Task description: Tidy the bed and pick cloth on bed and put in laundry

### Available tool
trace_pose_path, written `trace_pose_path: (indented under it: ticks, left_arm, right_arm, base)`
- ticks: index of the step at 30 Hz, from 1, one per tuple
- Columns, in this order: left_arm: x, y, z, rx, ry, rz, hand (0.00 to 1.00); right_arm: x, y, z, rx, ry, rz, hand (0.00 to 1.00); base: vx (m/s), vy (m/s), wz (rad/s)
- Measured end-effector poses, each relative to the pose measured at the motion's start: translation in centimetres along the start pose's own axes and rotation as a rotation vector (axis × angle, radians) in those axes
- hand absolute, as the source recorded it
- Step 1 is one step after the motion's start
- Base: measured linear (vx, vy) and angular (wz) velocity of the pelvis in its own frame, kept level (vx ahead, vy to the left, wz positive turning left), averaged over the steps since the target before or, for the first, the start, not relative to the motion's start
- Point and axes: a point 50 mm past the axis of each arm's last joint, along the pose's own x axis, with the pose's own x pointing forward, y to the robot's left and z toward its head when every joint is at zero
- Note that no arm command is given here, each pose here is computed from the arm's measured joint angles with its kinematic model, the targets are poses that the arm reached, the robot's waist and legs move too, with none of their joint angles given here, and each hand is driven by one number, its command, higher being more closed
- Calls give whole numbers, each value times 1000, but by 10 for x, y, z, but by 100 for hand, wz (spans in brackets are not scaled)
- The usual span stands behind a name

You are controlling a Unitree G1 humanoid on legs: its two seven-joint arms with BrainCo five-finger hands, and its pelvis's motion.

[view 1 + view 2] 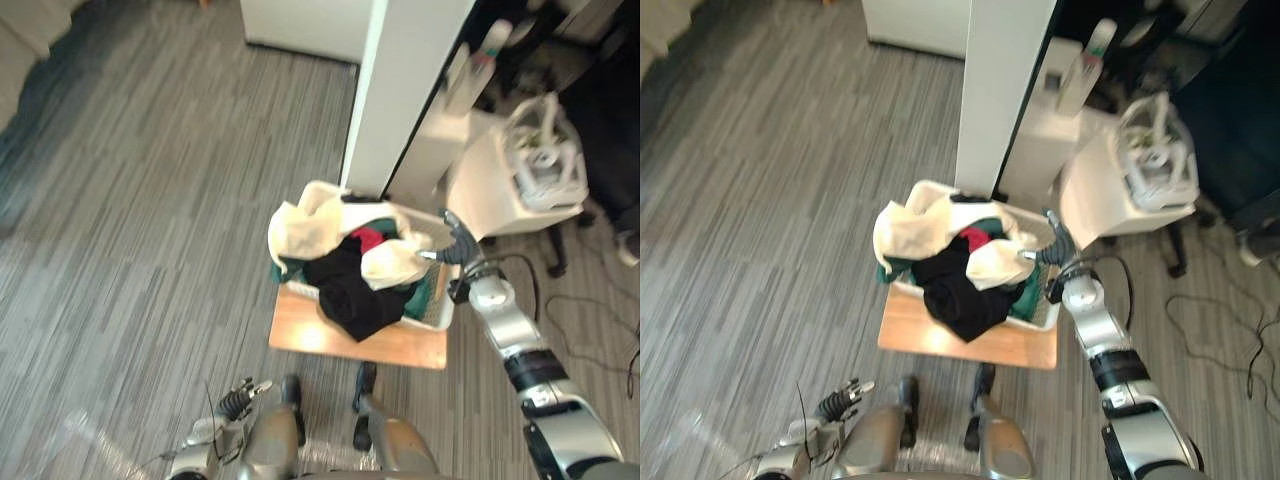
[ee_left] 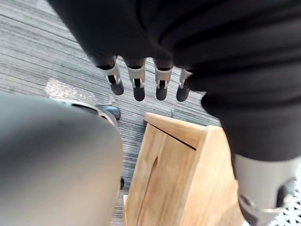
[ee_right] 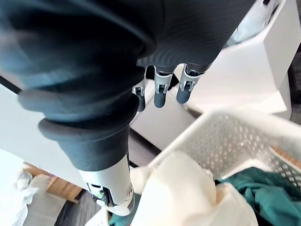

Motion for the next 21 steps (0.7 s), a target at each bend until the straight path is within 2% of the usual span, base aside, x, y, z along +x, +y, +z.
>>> trace_pose_path:
  ticks: [7,12,16,21]
  left_arm:
    - [-7,-1,-26,-17,71,-12,0]
    - [-9,-2,-34,-72,104,-28,0]
    - [-9,-4,-41,-126,133,-57,0]
    - [-10,-9,-50,-176,161,-73,0]
  right_arm:
    - [-32,-27,-56,155,177,-146,0]
    - [-64,-20,-123,243,451,-166,0]
    - [-122,29,-183,497,752,-107,0]
    - [-177,100,-198,693,952,24,0]
  base:
    - [24,19,-18]
    - [-10,-3,-8]
    - [-28,-16,-5]
    - [-42,-13,-1]
